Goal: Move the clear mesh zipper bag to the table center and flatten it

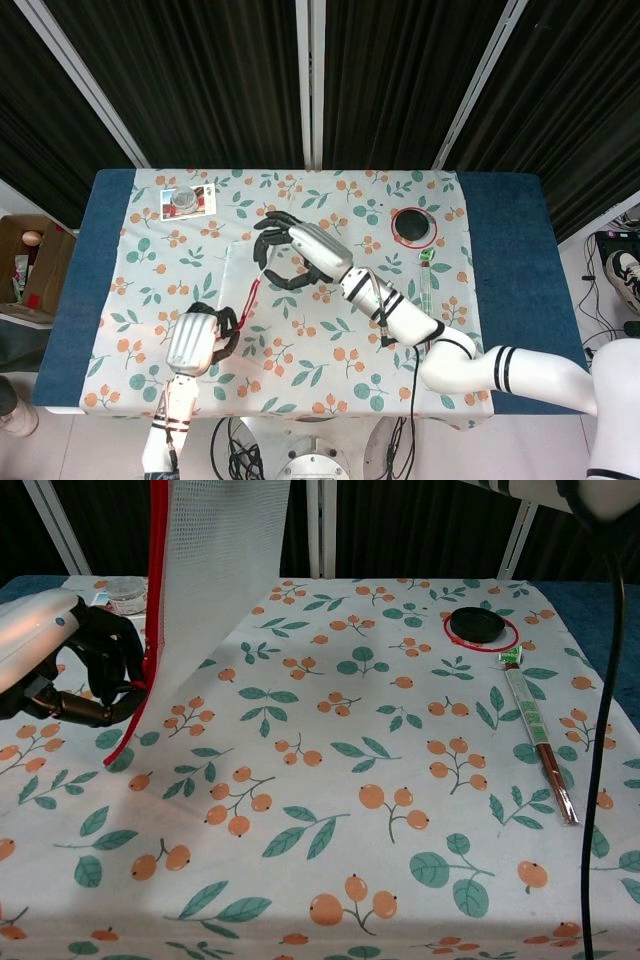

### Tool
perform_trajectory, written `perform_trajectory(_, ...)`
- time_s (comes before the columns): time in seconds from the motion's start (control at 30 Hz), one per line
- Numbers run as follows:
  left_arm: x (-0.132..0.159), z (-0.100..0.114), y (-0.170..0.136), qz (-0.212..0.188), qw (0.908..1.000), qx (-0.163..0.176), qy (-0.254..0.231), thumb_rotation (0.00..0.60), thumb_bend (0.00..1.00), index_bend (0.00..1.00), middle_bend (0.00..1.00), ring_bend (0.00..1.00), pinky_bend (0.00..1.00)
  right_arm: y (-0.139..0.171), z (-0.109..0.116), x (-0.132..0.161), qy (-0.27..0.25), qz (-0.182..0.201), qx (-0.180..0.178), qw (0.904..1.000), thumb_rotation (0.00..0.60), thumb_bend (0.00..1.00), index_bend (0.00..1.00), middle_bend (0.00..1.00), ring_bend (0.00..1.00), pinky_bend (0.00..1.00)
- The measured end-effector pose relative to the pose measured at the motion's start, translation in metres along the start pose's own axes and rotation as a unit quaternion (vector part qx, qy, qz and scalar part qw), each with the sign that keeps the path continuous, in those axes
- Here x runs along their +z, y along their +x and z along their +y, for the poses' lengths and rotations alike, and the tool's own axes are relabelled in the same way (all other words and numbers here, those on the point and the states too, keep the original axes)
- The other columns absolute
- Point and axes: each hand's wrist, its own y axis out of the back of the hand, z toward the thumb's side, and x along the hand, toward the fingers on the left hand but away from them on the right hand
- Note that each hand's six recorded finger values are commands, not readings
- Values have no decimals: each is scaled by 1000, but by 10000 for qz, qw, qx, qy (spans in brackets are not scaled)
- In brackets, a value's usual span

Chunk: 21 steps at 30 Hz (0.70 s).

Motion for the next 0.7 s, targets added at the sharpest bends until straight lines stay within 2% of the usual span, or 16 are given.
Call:
perform_trajectory(0.4, -52, -24, 10, 660, 9949, -452, 614, 600, 430, 732, 692, 597, 393, 20, 16, -5, -182, 129, -195, 9996, 600, 538, 891, 422, 177, 84)
perform_trajectory(0.7, -73, -32, 9, 953, 9900, -643, 822, 600, 433, 732, 691, 597, 393, 28, 29, -5, -271, 205, -332, 9989, 600, 537, 891, 423, 177, 84)
